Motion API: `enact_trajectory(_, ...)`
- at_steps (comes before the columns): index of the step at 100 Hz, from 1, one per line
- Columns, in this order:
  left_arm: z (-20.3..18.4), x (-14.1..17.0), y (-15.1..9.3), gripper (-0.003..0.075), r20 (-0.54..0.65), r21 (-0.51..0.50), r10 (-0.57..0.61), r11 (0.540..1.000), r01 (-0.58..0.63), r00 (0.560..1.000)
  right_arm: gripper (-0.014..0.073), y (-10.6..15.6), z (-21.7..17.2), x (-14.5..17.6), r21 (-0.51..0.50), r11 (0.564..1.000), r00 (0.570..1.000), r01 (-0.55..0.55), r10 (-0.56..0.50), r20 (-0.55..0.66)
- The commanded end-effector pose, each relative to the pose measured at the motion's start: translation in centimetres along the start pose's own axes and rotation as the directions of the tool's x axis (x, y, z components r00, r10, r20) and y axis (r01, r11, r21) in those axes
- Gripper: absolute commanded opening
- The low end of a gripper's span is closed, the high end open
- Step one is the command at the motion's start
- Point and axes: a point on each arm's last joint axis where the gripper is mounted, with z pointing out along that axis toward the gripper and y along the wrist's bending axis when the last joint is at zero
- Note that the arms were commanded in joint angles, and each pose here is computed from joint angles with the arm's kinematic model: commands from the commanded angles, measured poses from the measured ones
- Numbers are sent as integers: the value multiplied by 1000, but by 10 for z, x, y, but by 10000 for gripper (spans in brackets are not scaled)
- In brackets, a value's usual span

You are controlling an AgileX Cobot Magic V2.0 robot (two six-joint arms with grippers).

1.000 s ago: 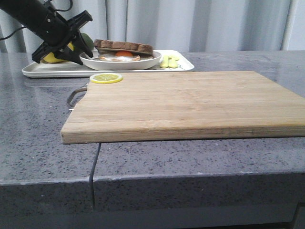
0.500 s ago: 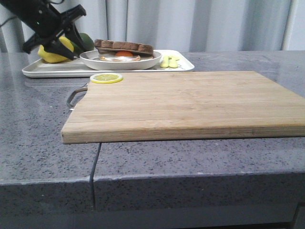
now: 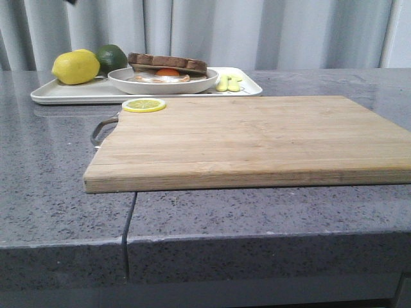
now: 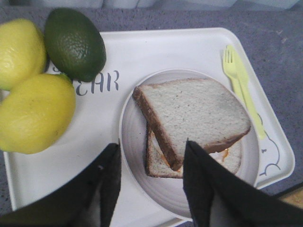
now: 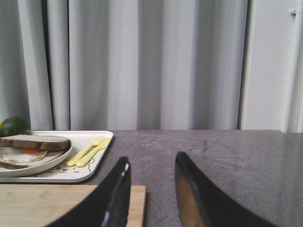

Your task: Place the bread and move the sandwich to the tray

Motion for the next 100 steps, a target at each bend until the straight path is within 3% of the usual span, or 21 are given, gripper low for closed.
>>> enact_trajectory(1,-70,-19,-29,293,165,11,50,999,-53,985,256,-3,1,-12,41,999,998,24,-27,57)
enact_trajectory(25,-141,-12,-59,293,234,-8,116,993,-118,965,256,-3,1,-13,44,999,998,24,-26,59)
enact_trajectory(49,-192,28,-84,293,297,-57,186,983,-177,936,256,-3,1,-12,43,999,998,22,-25,57)
enact_trajectory(76,-216,114,-91,293,417,-39,193,980,-195,888,256,-2,1,-12,25,999,999,23,-24,48)
enact_trajectory(100,-225,203,-74,293,582,-39,171,982,-183,795,256,1,1,-10,-4,1000,999,24,-24,31)
